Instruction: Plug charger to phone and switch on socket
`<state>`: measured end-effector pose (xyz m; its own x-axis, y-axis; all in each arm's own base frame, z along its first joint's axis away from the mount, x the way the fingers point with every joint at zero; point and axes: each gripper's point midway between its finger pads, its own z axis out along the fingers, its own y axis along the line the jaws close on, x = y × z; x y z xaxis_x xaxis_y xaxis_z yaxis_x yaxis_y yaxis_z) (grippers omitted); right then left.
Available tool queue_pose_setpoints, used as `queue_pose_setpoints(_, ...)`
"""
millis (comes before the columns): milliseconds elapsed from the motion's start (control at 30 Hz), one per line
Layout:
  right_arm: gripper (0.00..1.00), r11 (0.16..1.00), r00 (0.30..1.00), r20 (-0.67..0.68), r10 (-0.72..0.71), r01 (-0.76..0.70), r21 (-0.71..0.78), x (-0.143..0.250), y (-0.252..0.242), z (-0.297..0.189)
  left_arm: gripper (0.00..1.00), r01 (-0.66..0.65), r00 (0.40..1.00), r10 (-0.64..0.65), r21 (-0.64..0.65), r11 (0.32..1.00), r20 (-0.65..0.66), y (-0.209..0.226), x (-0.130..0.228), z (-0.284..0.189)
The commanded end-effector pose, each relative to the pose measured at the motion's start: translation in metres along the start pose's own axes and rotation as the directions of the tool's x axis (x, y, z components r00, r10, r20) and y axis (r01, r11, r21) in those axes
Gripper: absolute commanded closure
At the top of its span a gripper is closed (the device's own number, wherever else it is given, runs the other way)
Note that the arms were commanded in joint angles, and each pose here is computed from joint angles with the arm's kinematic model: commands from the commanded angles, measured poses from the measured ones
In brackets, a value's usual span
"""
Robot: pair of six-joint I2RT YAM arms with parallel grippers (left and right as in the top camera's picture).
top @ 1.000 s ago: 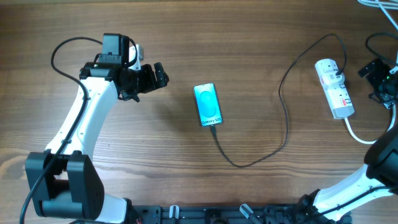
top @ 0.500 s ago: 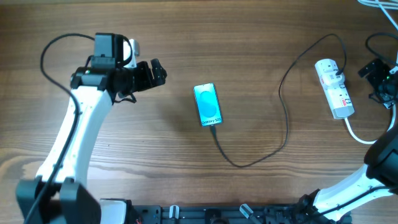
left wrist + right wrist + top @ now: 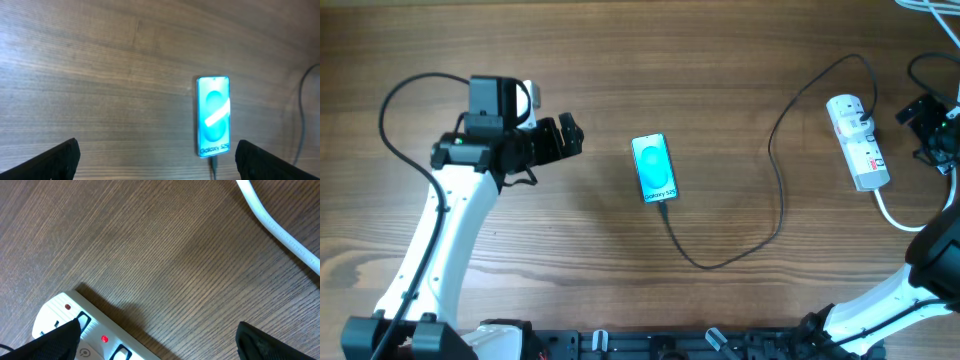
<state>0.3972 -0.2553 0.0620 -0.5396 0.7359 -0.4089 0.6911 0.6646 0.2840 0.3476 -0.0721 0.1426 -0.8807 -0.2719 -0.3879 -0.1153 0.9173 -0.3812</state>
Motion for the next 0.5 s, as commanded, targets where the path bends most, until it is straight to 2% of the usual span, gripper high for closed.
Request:
queue_pose_setpoints(0, 0.00, 1.000, 1.000, 0.017, -0.020, 0.021, -0.016, -0.003, 0.006, -0.007, 0.00, 0.006, 1.000, -0.006, 0.001, 1.000, 0.005, 0.011, 0.016, 0.012)
queue_pose_setpoints(467, 0.00, 1.000, 1.000, 0.017, -0.021, 0.021, -0.017, -0.003, 0.006, -0.007, 0.00, -0.063, 0.998, 0.063, 0.038, 0.997, -0.006, 0.015, 0.070, 0.048)
